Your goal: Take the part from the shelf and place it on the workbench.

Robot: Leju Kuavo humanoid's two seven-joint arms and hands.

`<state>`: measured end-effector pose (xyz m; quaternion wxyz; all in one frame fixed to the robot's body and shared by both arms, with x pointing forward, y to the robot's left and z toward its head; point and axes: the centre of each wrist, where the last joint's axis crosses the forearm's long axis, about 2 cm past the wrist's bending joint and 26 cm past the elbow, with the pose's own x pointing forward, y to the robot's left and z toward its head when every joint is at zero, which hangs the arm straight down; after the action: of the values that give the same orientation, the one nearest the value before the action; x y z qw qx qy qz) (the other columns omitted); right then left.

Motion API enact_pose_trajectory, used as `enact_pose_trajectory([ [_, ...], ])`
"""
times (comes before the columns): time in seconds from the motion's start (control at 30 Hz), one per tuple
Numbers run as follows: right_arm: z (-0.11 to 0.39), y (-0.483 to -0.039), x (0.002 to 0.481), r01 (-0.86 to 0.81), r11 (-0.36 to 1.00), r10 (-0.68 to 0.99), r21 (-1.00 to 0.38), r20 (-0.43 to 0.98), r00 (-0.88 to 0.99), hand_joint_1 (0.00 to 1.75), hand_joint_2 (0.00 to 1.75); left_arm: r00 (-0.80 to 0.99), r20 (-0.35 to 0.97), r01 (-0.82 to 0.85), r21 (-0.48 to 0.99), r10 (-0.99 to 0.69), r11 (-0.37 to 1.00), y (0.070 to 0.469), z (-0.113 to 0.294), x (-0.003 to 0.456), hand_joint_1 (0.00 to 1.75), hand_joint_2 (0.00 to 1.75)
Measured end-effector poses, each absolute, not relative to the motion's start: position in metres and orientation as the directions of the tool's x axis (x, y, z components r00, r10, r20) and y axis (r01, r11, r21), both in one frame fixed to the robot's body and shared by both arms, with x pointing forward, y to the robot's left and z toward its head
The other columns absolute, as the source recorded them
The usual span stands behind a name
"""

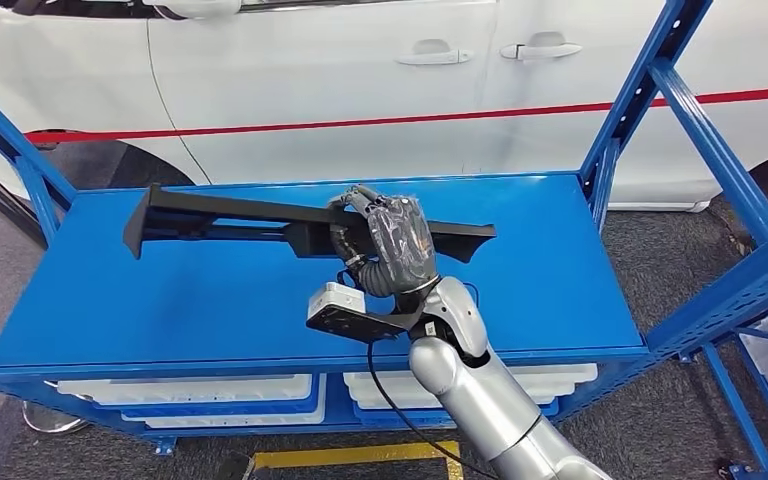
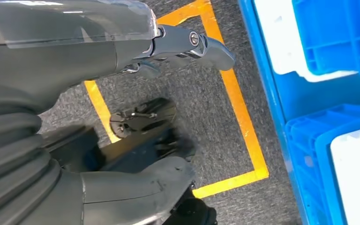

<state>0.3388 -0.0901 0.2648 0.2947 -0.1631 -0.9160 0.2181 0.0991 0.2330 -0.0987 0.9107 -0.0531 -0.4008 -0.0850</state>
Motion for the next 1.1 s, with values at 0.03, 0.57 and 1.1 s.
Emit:
enact_pose_trajectory([
  [0.03,0.267,-0.089,0.337,0.164,0.858,0.415,-0.487,0.469,-0.780,1.75,1.75,0.664,0.740,0.197,-0.029,-0.112,0.980,0.233,-0.099,0.099,0.00,1.75],
  [0.57,0.278,-0.082,0.317,0.095,0.875,0.322,-0.476,0.423,-0.847,1.75,1.75,0.682,0.728,0.165,-0.051,-0.077,0.985,0.235,-0.101,0.089,0.00,1.75],
  [1.1,0.285,-0.067,0.310,-0.042,0.882,0.207,-0.469,0.466,-0.860,1.75,1.75,0.697,0.714,0.141,-0.050,-0.063,0.989,0.238,-0.101,0.089,0.00,1.75],
])
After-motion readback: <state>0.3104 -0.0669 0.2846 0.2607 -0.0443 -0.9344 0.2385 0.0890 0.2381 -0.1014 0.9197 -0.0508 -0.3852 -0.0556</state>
